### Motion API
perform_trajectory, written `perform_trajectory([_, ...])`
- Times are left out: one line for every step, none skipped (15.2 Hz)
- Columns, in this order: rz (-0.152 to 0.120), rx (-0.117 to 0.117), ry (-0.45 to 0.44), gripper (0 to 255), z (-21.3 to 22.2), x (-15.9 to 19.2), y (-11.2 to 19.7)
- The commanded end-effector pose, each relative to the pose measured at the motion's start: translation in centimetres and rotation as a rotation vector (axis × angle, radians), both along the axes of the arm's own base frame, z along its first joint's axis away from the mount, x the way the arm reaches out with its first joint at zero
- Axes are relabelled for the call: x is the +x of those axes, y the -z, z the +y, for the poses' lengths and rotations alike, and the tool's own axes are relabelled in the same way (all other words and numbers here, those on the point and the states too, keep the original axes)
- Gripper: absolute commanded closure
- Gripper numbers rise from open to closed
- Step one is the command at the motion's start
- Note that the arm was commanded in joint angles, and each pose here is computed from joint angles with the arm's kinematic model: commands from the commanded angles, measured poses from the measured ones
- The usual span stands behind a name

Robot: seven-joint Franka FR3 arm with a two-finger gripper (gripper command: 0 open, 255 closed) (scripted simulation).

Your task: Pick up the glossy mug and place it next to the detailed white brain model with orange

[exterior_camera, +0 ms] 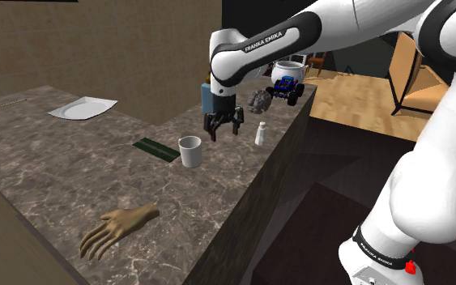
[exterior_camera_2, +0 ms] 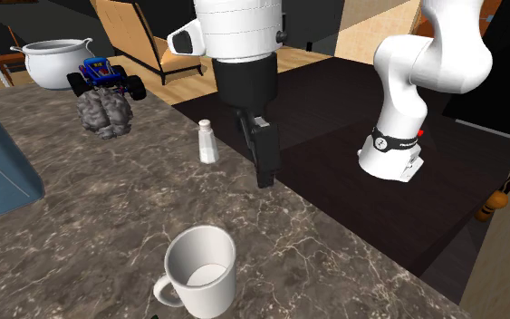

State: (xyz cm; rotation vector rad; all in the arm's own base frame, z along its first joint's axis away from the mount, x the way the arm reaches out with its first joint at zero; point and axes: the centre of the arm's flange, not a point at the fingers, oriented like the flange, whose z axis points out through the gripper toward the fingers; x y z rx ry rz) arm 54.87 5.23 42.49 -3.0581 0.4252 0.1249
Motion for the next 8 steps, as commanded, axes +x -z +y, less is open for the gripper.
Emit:
perform_trajectory([-0.010, 0.004, 0.013, 0, 0.6, 2.3, 0.9])
perform_trajectory([-0.015, 0.006, 0.020, 0, 0.8, 3.4, 1.3])
perform_trajectory([-0.019, 0.007, 0.026, 0, 1.1, 4.6, 1.7])
perform_trajectory([-0.024, 0.009, 0.033, 0, 1.3, 5.7, 2.1])
perform_trajectory([-0.028, 0.011, 0.040, 0, 1.5, 6.9, 2.5])
perform_trajectory([-0.033, 0.013, 0.046, 0, 1.8, 8.1, 2.9])
perform_trajectory([-0.038, 0.014, 0.053, 0, 2.0, 9.2, 3.2])
perform_trajectory([-0.042, 0.016, 0.058, 0, 2.2, 10.2, 3.5])
